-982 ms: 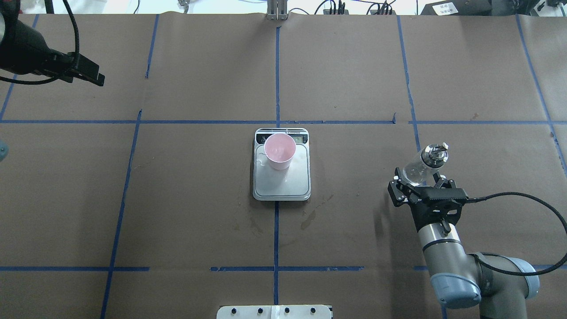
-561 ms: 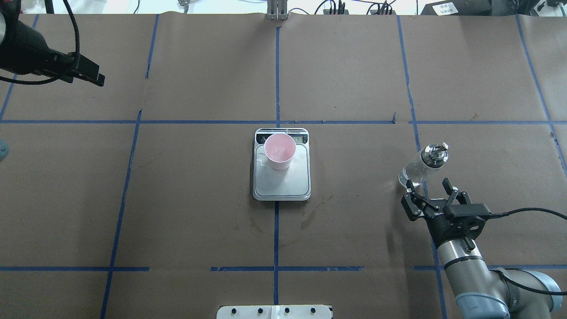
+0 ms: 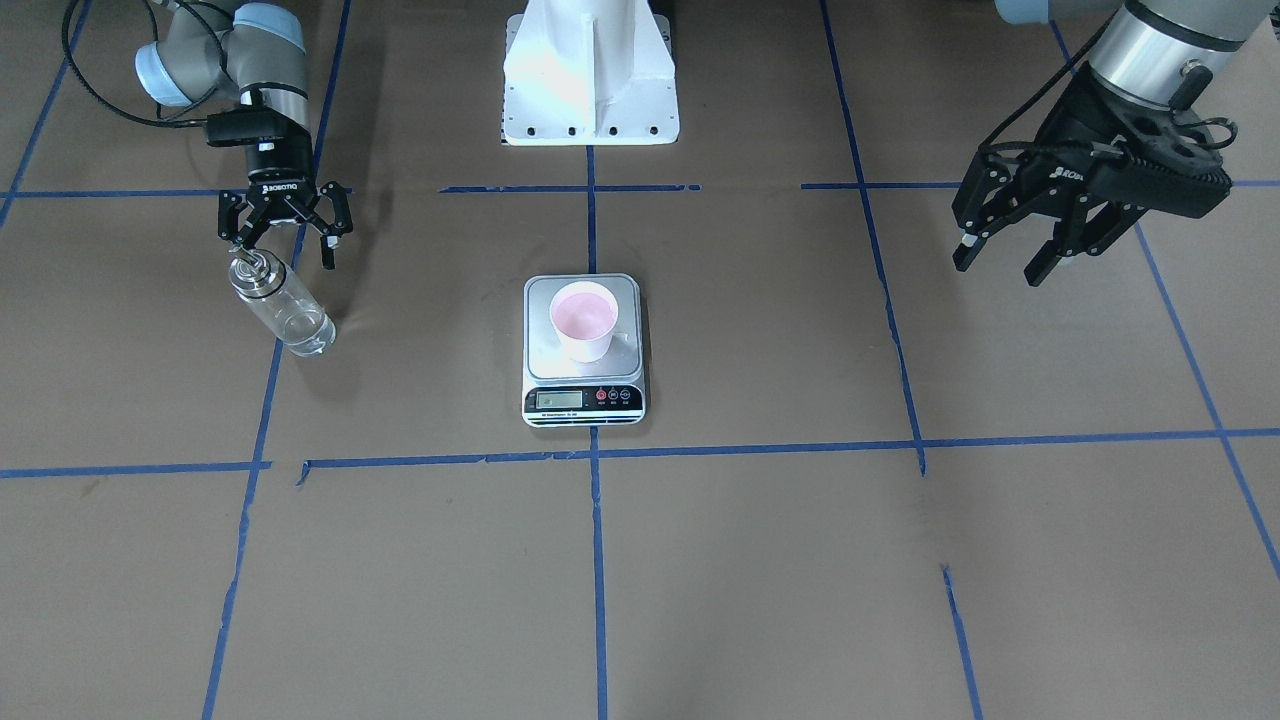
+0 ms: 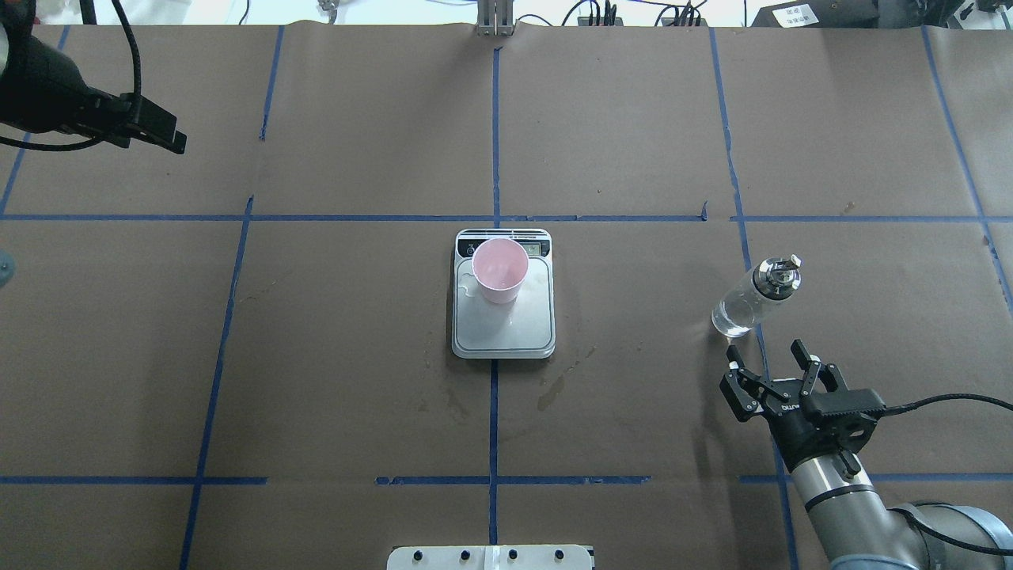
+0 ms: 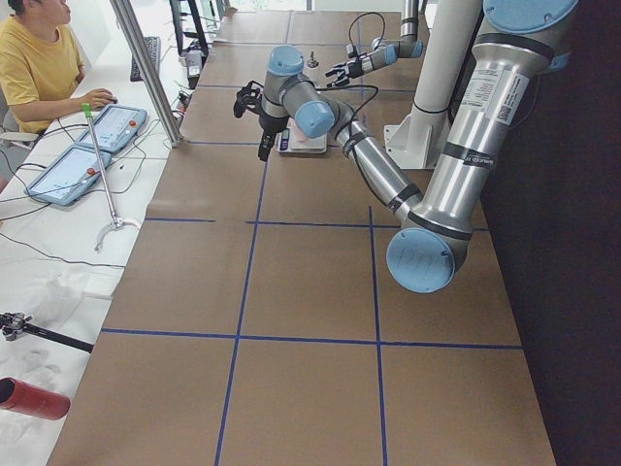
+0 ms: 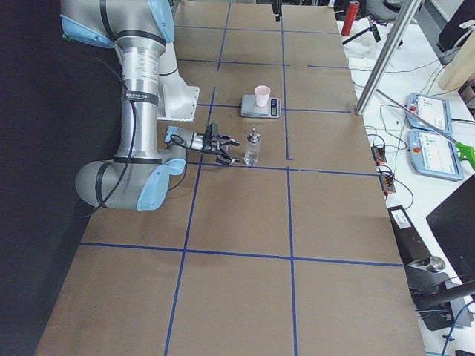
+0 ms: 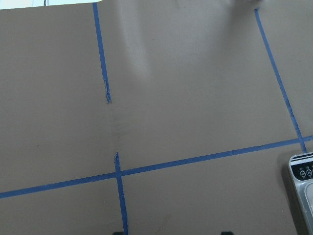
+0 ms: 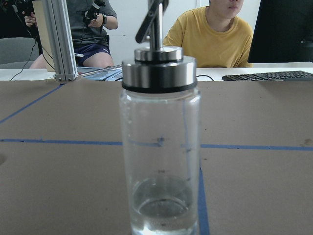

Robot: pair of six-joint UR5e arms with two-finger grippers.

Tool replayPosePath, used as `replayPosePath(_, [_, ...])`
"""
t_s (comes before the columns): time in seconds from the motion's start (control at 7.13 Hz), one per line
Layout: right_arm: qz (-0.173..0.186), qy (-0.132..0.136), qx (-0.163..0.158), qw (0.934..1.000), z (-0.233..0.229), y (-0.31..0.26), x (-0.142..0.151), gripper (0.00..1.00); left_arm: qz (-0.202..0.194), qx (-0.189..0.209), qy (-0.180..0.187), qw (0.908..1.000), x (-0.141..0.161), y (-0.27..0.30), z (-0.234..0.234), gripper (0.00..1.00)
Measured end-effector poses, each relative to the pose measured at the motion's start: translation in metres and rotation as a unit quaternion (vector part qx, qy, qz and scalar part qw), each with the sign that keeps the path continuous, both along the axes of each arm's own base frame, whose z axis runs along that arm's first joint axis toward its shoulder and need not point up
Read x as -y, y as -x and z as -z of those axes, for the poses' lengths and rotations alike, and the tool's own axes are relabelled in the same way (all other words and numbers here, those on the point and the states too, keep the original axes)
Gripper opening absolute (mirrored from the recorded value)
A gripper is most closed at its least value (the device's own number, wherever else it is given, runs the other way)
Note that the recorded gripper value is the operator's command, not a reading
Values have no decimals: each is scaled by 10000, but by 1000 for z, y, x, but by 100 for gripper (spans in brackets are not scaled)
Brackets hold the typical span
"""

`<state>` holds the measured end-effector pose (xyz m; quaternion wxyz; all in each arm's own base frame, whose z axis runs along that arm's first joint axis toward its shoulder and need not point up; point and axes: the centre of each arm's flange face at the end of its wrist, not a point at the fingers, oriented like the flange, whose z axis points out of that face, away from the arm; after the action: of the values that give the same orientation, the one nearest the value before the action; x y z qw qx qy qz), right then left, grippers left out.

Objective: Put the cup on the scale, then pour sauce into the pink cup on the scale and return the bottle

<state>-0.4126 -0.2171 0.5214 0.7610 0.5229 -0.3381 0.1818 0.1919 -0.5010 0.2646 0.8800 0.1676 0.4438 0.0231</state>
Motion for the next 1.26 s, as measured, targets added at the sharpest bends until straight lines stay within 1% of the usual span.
replayPosePath(0.28, [334,80,164,9993,-44,-65,-13,100,-29,52,15,10000,2,-1,-6,73])
replayPosePath(0.56, [638,168,275,9974,-72,-119,-13,100,-129,169,-14,9998,7,-2,-18,72])
replayPosePath(0.7, [825,297,258,9958,-84,-140,-7,100,-214,272,-107,9993,15,4,-28,73])
replayPosePath(0.84, [991,561,297,9930,-93,-159,8,100,-363,345,-196,9986,26,15,-41,73])
replayPosePath(0.98, [1171,892,486,9879,-96,-178,30,100,-562,363,-245,9975,34,24,-55,73])
replayPosePath(1.12, [1343,1197,769,9807,-96,-197,55,100,-678,361,-253,9967,37,29,-65,73])
replayPosePath(1.26, [1504,1500,1054,9715,-98,-217,83,100,-727,359,-245,9964,38,31,-70,73])
